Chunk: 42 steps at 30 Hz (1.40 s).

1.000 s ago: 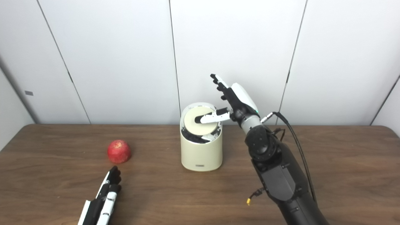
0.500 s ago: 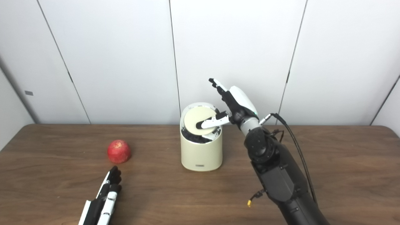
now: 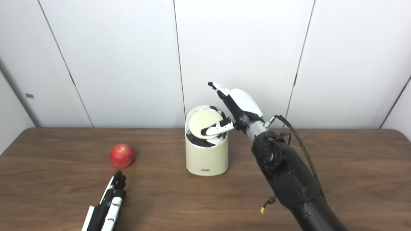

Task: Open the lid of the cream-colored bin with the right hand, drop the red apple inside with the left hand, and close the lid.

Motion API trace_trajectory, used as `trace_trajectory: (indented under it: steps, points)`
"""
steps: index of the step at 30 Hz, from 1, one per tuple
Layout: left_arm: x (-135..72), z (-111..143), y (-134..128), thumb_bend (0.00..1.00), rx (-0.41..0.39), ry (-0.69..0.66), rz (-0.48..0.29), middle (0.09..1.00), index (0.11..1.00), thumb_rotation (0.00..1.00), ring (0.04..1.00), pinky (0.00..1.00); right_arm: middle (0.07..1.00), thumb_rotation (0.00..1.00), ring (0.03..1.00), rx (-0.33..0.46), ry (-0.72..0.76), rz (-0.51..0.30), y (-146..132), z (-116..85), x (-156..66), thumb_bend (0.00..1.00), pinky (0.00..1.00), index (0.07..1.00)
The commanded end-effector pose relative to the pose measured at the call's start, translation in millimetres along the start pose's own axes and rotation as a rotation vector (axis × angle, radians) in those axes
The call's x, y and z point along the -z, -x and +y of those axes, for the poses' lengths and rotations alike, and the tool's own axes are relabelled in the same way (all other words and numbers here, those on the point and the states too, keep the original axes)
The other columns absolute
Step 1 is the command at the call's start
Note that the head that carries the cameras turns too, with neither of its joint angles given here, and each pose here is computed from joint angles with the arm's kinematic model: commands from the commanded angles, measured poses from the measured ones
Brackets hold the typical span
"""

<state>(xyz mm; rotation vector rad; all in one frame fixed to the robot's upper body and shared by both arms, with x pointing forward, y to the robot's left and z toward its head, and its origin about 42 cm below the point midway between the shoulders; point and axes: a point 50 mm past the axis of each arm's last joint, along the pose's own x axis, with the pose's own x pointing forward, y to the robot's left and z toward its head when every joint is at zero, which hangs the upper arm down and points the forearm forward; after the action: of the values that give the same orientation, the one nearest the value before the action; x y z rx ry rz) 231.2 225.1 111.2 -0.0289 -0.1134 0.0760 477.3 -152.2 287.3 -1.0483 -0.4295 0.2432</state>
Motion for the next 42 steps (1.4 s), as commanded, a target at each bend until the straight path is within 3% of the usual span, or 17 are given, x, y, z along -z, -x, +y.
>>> trace_trajectory:
  steps: [1, 13, 16, 21, 25, 29, 32, 42]
  points:
    - [4, -9, 4, 0.35, 0.010, 0.015, 0.022, 0.984, 1.000, 0.76, 1.000, 1.00, 0.953, 0.21, 0.965, 0.016, 0.103, -0.026, -4, -10, -2, 0.94, 0.94, 0.951]
    - [3, -11, 6, 0.38, 0.000, 0.028, 0.022, 0.976, 1.000, 0.73, 1.000, 1.00, 0.952, 0.23, 0.958, 0.027, 0.090, -0.040, -2, -4, -4, 0.94, 0.93, 0.944]
    - [3, -10, 6, 0.38, 0.001, 0.028, 0.021, 0.976, 1.000, 0.73, 1.000, 1.00, 0.945, 0.23, 0.964, 0.065, -0.016, -0.033, -2, -10, -6, 0.92, 0.94, 0.941]
    - [3, -10, 5, 0.38, 0.006, 0.018, 0.025, 0.977, 1.000, 0.74, 1.000, 1.00, 0.915, 0.30, 0.901, 0.173, -0.255, -0.030, 2, -20, -9, 0.87, 0.86, 0.922]
    - [5, -10, 5, 0.38, 0.009, 0.024, 0.026, 0.977, 1.000, 0.74, 1.000, 1.00, 0.922, 0.39, 0.915, 0.220, -0.407, 0.005, 15, -20, -8, 0.81, 0.85, 0.930]
    - [4, -11, 5, 0.37, 0.008, 0.021, 0.033, 0.977, 1.000, 0.73, 1.000, 1.00, 0.914, 0.48, 0.909, 0.246, -0.463, 0.047, 32, -16, -2, 0.77, 0.81, 0.928]
    - [4, -11, 5, 0.37, 0.008, 0.010, 0.038, 0.976, 1.000, 0.73, 1.000, 1.00, 0.906, 0.49, 0.902, 0.251, -0.501, 0.078, 46, -10, 6, 0.73, 0.80, 0.921]
    - [3, -9, 6, 0.37, 0.006, 0.026, 0.036, 0.974, 1.000, 0.70, 1.000, 1.00, 0.900, 0.50, 0.904, 0.233, -0.521, 0.159, 92, 6, 33, 0.73, 0.82, 0.912]
